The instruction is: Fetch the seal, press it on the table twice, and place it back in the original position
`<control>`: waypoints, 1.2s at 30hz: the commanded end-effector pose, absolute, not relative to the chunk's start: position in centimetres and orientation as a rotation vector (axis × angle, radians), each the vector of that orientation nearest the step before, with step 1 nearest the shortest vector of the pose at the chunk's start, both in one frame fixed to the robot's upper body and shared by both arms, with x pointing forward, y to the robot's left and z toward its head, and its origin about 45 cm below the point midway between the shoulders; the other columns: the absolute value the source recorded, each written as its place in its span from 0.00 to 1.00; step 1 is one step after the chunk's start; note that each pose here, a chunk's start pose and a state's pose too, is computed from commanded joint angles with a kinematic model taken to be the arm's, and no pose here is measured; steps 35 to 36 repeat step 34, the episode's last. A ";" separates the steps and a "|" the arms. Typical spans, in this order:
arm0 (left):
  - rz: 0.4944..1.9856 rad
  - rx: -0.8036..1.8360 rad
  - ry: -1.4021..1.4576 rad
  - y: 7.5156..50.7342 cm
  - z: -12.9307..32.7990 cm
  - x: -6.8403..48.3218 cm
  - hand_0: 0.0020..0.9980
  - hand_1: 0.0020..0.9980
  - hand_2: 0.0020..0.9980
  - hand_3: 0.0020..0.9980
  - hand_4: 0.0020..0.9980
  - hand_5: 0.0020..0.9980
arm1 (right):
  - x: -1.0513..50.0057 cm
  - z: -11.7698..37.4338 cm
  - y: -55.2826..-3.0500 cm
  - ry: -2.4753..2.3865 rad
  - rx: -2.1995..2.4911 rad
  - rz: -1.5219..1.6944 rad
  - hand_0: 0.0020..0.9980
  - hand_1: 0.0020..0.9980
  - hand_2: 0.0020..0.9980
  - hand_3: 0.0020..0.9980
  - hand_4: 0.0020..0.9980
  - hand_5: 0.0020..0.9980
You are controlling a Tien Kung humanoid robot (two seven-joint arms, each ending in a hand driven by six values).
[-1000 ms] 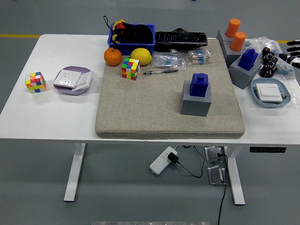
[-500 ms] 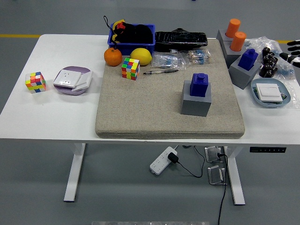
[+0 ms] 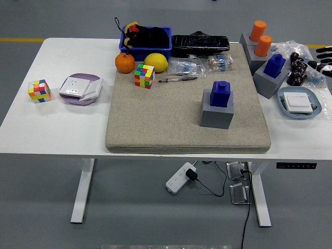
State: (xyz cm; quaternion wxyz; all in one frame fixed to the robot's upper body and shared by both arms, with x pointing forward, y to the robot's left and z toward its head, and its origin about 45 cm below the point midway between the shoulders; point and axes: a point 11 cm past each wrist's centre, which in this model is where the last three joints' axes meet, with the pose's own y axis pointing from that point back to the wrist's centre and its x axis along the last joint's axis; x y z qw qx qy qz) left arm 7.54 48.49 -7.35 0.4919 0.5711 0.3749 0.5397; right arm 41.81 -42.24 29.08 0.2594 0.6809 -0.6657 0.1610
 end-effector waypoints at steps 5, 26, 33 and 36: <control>1.309 1.389 0.906 48.6 -7.3 7.6 0.82 0.80 0.77 0.82 0.77 0.28 | 41.8 29.1 -42.4 -1.807 1.841 0.437 0.85 0.75 0.73 0.75 0.89 0.43; 1.306 1.391 0.910 48.5 -7.4 7.4 0.82 0.80 0.77 0.82 0.77 0.28 | 41.8 29.1 -42.5 -1.807 1.836 0.436 0.84 0.75 0.73 0.75 0.89 0.43; 1.308 1.387 0.909 48.5 -7.4 7.5 0.82 0.80 0.77 0.82 0.77 0.28 | 41.8 29.1 -42.5 -1.811 1.835 0.435 0.85 0.75 0.73 0.75 0.89 0.43; 1.308 1.387 0.910 48.5 -7.4 7.5 0.82 0.80 0.77 0.82 0.77 0.28 | 41.8 29.1 -42.5 -1.812 1.834 0.435 0.85 0.75 0.73 0.75 0.89 0.43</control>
